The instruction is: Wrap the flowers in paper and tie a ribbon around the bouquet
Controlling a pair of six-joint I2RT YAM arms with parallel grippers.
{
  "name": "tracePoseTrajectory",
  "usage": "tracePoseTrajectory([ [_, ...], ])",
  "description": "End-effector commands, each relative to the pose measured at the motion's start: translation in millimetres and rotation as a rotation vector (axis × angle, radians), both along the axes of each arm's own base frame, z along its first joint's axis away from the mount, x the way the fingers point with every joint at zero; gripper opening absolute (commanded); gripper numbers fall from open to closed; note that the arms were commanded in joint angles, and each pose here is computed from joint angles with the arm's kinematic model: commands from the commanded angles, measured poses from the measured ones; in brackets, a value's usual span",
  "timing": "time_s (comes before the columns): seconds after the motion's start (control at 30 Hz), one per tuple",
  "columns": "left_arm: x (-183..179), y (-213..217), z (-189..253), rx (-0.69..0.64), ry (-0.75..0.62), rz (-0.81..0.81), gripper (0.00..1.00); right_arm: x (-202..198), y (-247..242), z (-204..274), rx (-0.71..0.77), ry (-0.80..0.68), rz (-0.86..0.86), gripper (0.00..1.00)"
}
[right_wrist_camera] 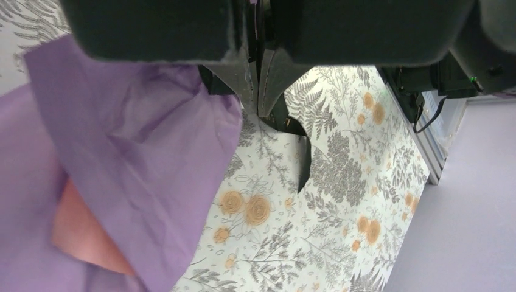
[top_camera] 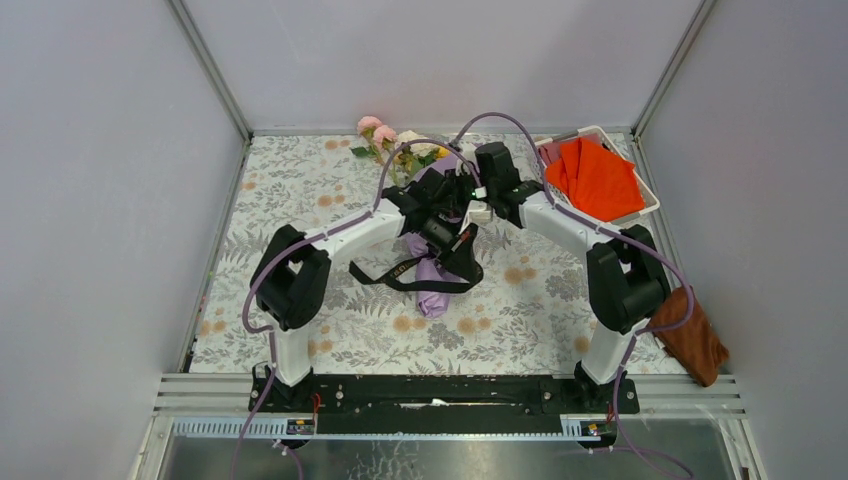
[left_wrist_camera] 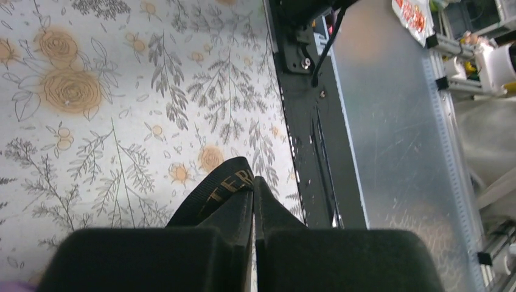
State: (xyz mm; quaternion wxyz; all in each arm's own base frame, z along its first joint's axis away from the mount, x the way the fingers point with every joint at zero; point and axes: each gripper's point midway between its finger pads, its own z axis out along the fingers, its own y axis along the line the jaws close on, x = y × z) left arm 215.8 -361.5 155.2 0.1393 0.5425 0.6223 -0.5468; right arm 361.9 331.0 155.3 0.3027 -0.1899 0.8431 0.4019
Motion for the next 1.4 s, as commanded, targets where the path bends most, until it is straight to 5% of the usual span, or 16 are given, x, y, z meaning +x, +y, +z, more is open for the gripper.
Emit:
tracePoseTrajectory([
  [0.0, 22, -33, 20, -0.084, 0.055, 0.113, 0.10, 4, 1, 27, 0.047, -0.071, 0.019, 0.00],
  [0.2, 26, -16, -11, -0.032, -0.087, 0.119, 0.39, 4, -2, 22, 0.020, -0.058, 0.017, 0.00],
  [0.43, 20, 44, -22, 0.015, -0.389, -0.062, 0.54, -2, -5, 24, 0.015, -0.062, 0.017, 0.00],
  [0.7, 33, 99, -11, 0.044, -0.505, -0.114, 0.64, -14, 7, 24, 0.007, -0.068, 0.037, 0.00],
  [0.97, 59, 162, 11, 0.102, -0.391, 0.205, 0.59, -28, 28, 34, 0.032, -0.137, 0.053, 0.00],
  [1.1, 75, 189, -6, 0.157, -0.491, 0.379, 0.59, -40, 46, 34, 0.066, -0.180, 0.092, 0.00],
  [1.2, 84, 182, -12, 0.078, -0.573, 0.435, 0.66, -46, 58, 33, 0.100, -0.187, 0.112, 0.00],
  [1.37, 113, 159, 8, -0.073, -0.464, 0.654, 0.69, -48, 62, 39, 0.183, -0.213, 0.088, 0.00],
])
